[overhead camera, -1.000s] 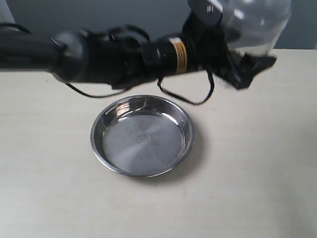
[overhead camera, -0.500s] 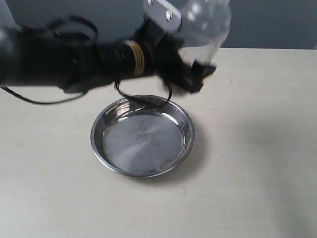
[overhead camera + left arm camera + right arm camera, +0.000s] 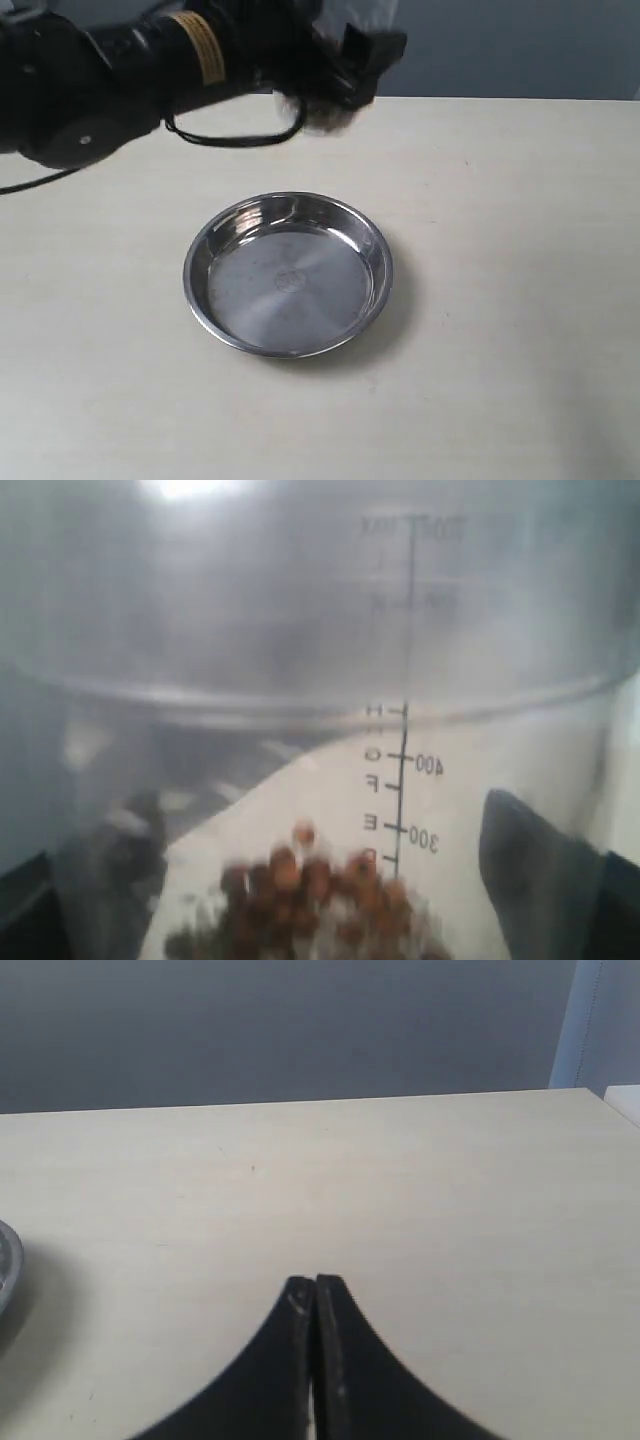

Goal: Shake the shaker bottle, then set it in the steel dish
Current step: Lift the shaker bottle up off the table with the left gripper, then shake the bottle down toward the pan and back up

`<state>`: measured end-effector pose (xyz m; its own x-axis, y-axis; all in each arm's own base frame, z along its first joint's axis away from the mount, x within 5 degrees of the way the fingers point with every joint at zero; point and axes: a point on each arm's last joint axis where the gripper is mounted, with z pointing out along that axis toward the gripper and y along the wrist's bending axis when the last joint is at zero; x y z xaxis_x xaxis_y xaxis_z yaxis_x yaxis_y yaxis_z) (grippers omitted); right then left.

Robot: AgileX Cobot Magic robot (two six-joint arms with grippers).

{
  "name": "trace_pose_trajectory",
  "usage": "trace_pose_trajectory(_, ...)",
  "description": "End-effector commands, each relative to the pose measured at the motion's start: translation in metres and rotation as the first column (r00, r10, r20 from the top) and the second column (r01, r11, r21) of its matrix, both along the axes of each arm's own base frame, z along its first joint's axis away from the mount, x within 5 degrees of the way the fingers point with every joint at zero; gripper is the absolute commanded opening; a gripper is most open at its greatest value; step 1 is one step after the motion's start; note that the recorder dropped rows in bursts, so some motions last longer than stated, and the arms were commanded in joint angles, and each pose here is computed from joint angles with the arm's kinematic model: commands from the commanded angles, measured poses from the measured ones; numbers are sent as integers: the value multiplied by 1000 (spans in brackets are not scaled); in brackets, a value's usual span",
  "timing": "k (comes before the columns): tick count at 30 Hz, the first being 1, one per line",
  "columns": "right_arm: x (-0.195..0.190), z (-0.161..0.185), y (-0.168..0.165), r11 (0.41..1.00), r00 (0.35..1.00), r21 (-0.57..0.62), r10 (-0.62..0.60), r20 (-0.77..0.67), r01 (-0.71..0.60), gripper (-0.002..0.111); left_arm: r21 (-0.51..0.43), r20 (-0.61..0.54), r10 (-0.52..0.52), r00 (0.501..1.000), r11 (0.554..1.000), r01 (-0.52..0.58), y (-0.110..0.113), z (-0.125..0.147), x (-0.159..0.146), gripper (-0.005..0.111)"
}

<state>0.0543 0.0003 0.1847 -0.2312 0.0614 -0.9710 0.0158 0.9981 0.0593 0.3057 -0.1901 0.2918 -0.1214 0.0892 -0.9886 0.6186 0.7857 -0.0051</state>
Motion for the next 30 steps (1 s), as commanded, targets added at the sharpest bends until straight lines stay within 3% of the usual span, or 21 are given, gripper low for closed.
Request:
trace_pose_trajectory(1,0,1,0,1000,1000,-5,3,14,-3,-1,57,-274,84,958,996,-71,10,-90,-4,0)
trace_pose_trajectory(3,0,1,0,1000,1000,-5,3,14,-3,-1,11,-212,50,976,999,-49,11,-77,-9,0)
trace_pose_trajectory(5,0,1,0,1000,1000,-5,3,14,-3,-1,-50,-68,-3,998,999,-1,10,-39,-16,0)
trace_pose_trajectory(7,0,1,0,1000,1000,-5,3,14,-3,-1,-88,-2,1,1000,996,-1,15,-15,-23,0)
trace_pose_trajectory(9,0,1,0,1000,1000,-3,3,15,-3,-1,-88,-10,11,1000,996,-11,19,-13,-28,0)
trace_pose_trajectory(12,0,1,0,1000,1000,-3,3,15,-3,-1,-86,-64,0,998,996,-5,20,-38,-33,0)
trace_pose_trajectory(15,0,1,0,1000,1000,-3,3,15,-3,-1,-184,-87,-13,996,983,-3,21,-56,-39,0)
trace_pose_trajectory(18,0,1,0,1000,1000,-3,3,15,-3,-1,-312,76,1,997,950,23,28,-18,-40,0)
trace_pose_trajectory(20,0,1,0,1000,1000,-3,3,15,-3,-1,-265,174,8,985,963,39,33,16,-42,0)
trace_pose_trajectory(21,0,1,0,1000,1000,-3,3,15,-3,-1,-219,150,18,988,976,15,33,18,-41,0)
trace_pose_trajectory(22,0,1,0,1000,1000,-3,3,15,-3,-1,-95,-27,52,998,994,-55,34,-16,-35,0)
trace_pose_trajectory(23,0,1,0,1000,1000,-3,3,15,-3,-1,-32,-197,72,978,996,-80,34,-76,-34,0)
trace_pose_trajectory(24,0,1,0,1000,1000,-3,3,15,-3,-1,-55,-244,91,966,993,-107,35,-97,-33,0)
trace_pose_trajectory(25,0,1,0,1000,1000,-3,3,15,-3,-1,-132,-194,51,980,988,-77,32,-96,-34,0)
trace_pose_trajectory(26,0,1,0,1000,1000,-3,3,15,-3,-1,-189,-109,6,994,982,-27,29,-77,-36,0)
trace_pose_trajectory(27,0,1,0,1000,1000,-3,3,15,-3,-1,-260,42,-10,999,965,20,29,-33,-37,0)
trace_pose_trajectory(28,0,1,0,1000,1000,-3,3,15,-3,-1,-256,98,7,995,967,18,30,-11,-37,0)
trace_pose_trajectory(29,0,1,0,1000,1000,-3,3,15,-3,-1,-227,97,43,994,974,-19,33,4,-36,0)
trace_pose_trajectory(30,0,1,0,1000,1000,-3,3,15,-3,-1,-204,57,56,997,978,-43,34,0,-35,0)
